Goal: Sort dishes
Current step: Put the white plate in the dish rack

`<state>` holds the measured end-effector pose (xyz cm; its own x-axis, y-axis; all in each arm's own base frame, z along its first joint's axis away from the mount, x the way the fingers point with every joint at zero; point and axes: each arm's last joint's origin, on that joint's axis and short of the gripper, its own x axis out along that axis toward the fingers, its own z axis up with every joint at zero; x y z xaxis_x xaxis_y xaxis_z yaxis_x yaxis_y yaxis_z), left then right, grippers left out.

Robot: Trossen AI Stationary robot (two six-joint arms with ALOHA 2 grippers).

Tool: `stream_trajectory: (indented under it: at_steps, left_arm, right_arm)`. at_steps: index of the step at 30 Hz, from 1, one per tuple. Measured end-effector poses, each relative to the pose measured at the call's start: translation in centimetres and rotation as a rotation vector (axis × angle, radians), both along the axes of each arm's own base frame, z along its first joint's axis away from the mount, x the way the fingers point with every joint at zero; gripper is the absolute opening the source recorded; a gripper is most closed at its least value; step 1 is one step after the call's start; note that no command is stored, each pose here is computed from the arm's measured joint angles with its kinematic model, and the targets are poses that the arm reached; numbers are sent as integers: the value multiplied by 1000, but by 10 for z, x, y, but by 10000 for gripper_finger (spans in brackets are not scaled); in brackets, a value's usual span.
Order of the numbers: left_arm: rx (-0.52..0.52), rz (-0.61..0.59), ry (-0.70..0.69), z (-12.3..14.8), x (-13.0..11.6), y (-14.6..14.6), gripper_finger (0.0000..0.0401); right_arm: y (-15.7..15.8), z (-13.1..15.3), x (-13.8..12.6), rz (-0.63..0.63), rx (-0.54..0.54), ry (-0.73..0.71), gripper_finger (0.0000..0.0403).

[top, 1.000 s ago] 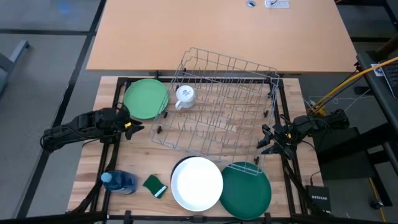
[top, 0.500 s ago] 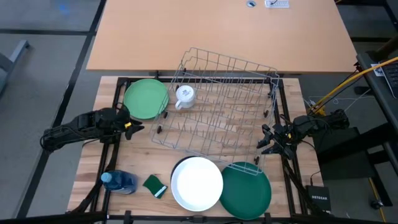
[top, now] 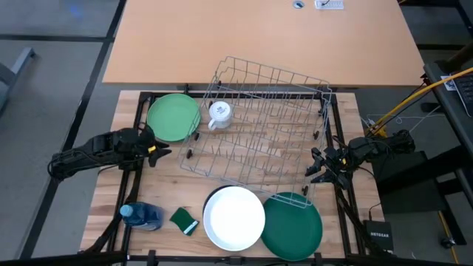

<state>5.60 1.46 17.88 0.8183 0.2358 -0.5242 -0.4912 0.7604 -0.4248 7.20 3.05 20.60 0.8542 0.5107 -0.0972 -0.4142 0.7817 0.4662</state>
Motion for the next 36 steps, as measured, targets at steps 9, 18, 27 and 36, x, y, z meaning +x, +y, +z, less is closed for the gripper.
stream_trajectory:
  at_steps: [9, 18, 27, 36]
  left_arm:
    - [-343, 227, -157, 4, 3, 1, 175]
    - [-257, 564, -289, 10, 1, 10, 175]
    - [-130, 524, -580, 40, 8, 14, 175]
    - [87, 447, -792, 71, 8, 14, 175]
  right_arm:
    - [0, 0, 0, 1, -7, -3, 160]
    - [0, 0, 0, 1, -10, -4, 160]
    - [-3, -1, 2, -131, -23, -5, 160]
    - [-6, -1, 3, -233, -33, -9, 160]
